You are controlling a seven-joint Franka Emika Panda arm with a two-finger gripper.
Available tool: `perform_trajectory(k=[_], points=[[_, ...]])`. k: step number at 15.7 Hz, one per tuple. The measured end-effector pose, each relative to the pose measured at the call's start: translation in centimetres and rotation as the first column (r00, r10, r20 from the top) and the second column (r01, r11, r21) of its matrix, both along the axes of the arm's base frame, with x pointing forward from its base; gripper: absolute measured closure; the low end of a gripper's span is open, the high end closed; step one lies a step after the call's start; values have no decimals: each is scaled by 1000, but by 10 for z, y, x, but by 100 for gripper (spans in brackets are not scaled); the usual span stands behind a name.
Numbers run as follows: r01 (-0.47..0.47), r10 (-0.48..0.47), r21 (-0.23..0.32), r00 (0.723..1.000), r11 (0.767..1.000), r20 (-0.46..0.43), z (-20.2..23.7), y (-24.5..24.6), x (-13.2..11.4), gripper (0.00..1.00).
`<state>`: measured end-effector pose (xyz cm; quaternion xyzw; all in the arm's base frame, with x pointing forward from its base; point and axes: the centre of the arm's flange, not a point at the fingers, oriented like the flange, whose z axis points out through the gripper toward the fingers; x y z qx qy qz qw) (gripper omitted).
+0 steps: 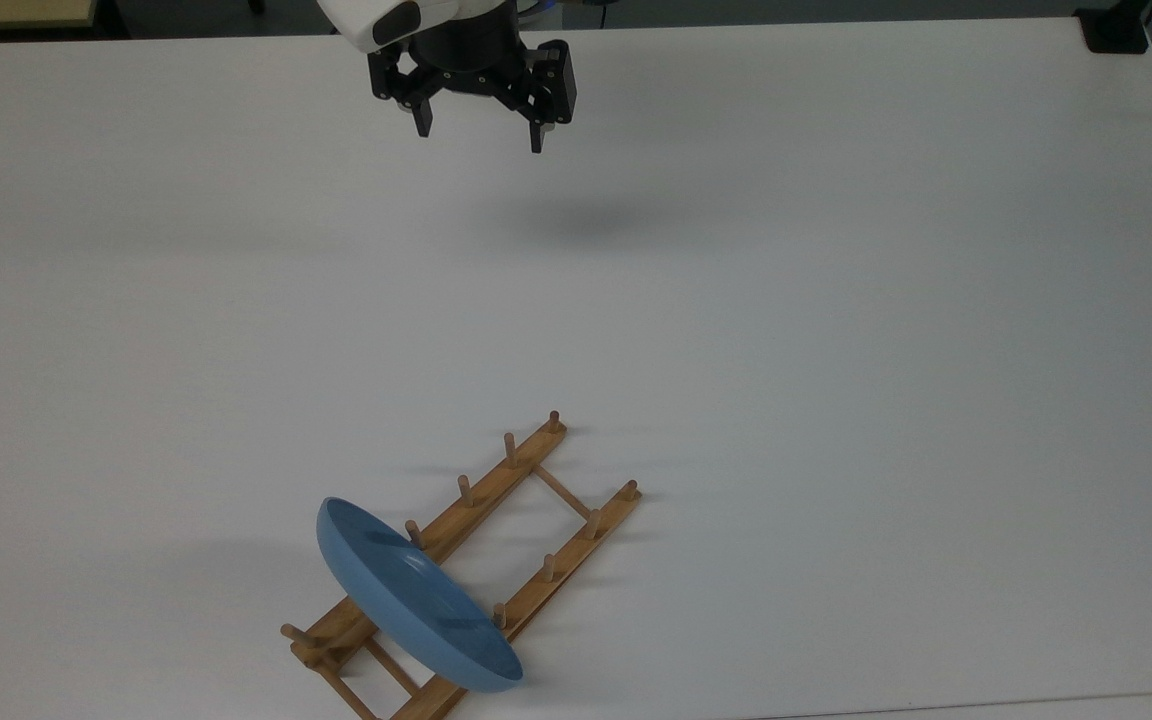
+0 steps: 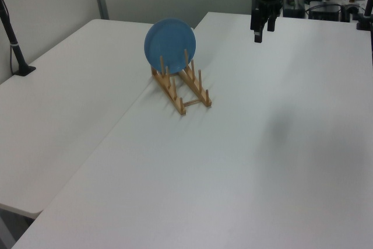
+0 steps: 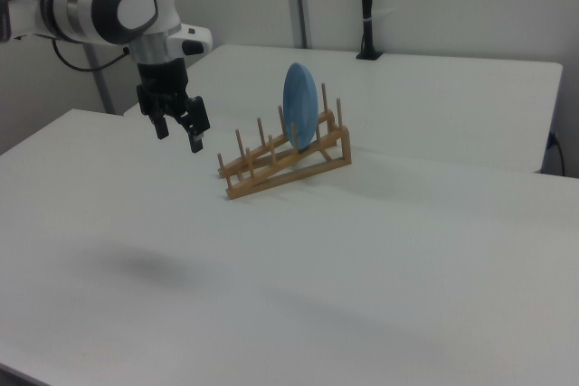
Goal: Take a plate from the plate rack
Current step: 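Move the open gripper toward the blue plate in the wooden rack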
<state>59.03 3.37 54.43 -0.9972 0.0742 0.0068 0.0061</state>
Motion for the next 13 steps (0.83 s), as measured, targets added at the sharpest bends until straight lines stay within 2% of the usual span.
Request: perform_trajectory(k=[13], points=[[-32, 32, 0, 999, 999, 1, 0, -5, 0, 0]])
